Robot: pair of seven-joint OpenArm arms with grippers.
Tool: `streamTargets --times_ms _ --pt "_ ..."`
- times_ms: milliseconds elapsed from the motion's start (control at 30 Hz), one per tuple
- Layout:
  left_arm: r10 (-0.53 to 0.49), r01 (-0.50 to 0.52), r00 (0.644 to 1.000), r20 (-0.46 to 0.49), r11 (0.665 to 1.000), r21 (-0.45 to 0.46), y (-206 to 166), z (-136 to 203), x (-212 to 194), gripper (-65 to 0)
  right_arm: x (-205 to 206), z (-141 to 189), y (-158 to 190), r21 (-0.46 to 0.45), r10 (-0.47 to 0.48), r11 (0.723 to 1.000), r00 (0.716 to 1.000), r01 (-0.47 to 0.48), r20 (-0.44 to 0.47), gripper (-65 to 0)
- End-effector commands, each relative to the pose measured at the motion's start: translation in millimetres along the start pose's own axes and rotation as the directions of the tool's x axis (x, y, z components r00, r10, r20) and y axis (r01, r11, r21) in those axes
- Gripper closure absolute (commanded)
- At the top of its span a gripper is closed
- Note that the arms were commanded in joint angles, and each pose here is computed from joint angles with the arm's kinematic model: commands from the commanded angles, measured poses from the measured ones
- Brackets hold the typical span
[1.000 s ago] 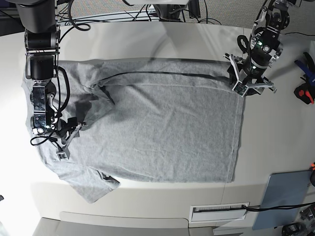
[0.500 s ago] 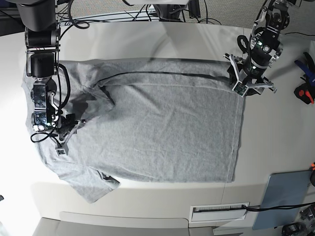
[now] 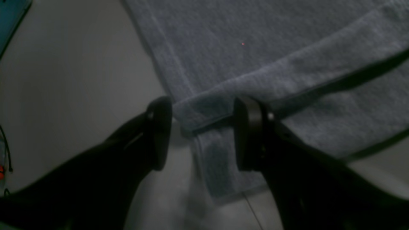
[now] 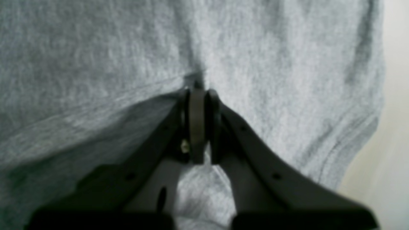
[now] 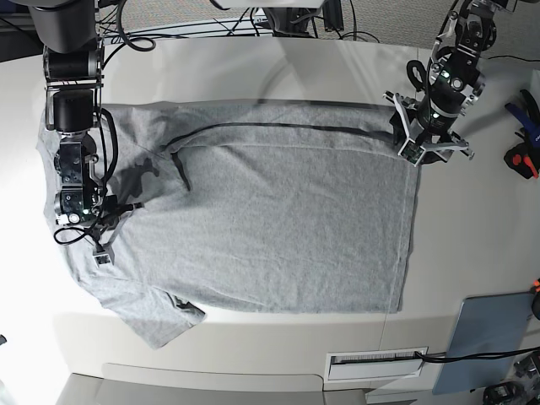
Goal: Fold the T-shirt properly
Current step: 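Grasp the folded edge with the right gripper near the sleeve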
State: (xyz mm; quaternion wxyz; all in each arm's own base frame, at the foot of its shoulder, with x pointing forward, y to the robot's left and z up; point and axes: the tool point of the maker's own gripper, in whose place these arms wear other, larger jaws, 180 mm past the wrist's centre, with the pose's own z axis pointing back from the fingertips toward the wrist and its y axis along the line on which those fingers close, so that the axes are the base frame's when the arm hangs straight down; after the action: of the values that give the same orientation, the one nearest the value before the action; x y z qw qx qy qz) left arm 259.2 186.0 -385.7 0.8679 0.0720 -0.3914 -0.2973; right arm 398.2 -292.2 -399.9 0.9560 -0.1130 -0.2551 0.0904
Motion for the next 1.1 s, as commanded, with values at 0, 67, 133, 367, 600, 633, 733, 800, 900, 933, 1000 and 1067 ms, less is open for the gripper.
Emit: streamTargets --times_ms 0,67,133,367,600,633,733,800,900,933,1000,1067 --pt "-0.016 0.015 0.999 0.033 1.000 0.026 10 2 9 -31.6 25 11 -14 -0.031 -0.001 1.000 0.998 0.003 0.066 -2.5" --pt "-0.016 0.015 0.999 0.033 1.000 0.026 10 2 9 -31.6 29 14 -14 -0.031 0.002 1.000 0.997 0.000 0.080 -2.5" --pt "-0.016 0.015 0.999 0.033 1.000 0.026 10 2 9 -31.6 34 18 -14 -0.033 0.008 0.999 0.996 -0.004 0.093 -2.5" --pt "-0.016 0.015 0.999 0.033 1.000 0.027 10 2 9 -31.6 39 34 -7 -0.037 0.046 0.998 0.993 -0.042 0.106 -2.5" --pt "-0.016 0.015 0.999 0.033 1.000 0.026 10 2 9 -31.6 18 69 29 -0.025 0.155 0.988 0.976 -0.153 0.154 -2.5" --pt "-0.016 0.015 0.999 0.032 1.000 0.027 10 2 9 -31.6 13 75 35 -0.020 0.169 0.986 0.972 -0.167 0.163 -2.5" --pt "-0.016 0.015 0.999 0.032 1.000 0.026 10 2 9 -31.6 -3 89 52 -0.010 0.203 0.979 0.962 -0.204 0.181 -2.5" --pt "-0.016 0.015 0.999 0.032 1.000 0.027 10 2 9 -31.6 -14 99 60 -0.012 0.228 0.973 0.955 -0.230 0.189 -2.5" --pt "-0.016 0.015 0.999 0.033 1.000 0.027 10 2 9 -31.6 -30 112 73 -0.009 0.262 0.964 0.945 -0.266 0.197 -2.5" --pt "-0.016 0.015 0.999 0.033 1.000 0.027 10 2 9 -31.6 -36 116 77 -0.001 0.269 0.962 0.942 -0.274 0.199 -2.5" --pt "-0.016 0.015 0.999 0.033 1.000 0.027 10 2 9 -31.6 -49 122 86 0.018 0.280 0.957 0.939 -0.289 0.198 -2.5" --pt "-0.016 0.015 0.999 0.033 1.000 0.027 10 2 9 -31.6 -61 126 93 0.027 0.293 0.952 0.934 -0.305 0.202 -2.5"
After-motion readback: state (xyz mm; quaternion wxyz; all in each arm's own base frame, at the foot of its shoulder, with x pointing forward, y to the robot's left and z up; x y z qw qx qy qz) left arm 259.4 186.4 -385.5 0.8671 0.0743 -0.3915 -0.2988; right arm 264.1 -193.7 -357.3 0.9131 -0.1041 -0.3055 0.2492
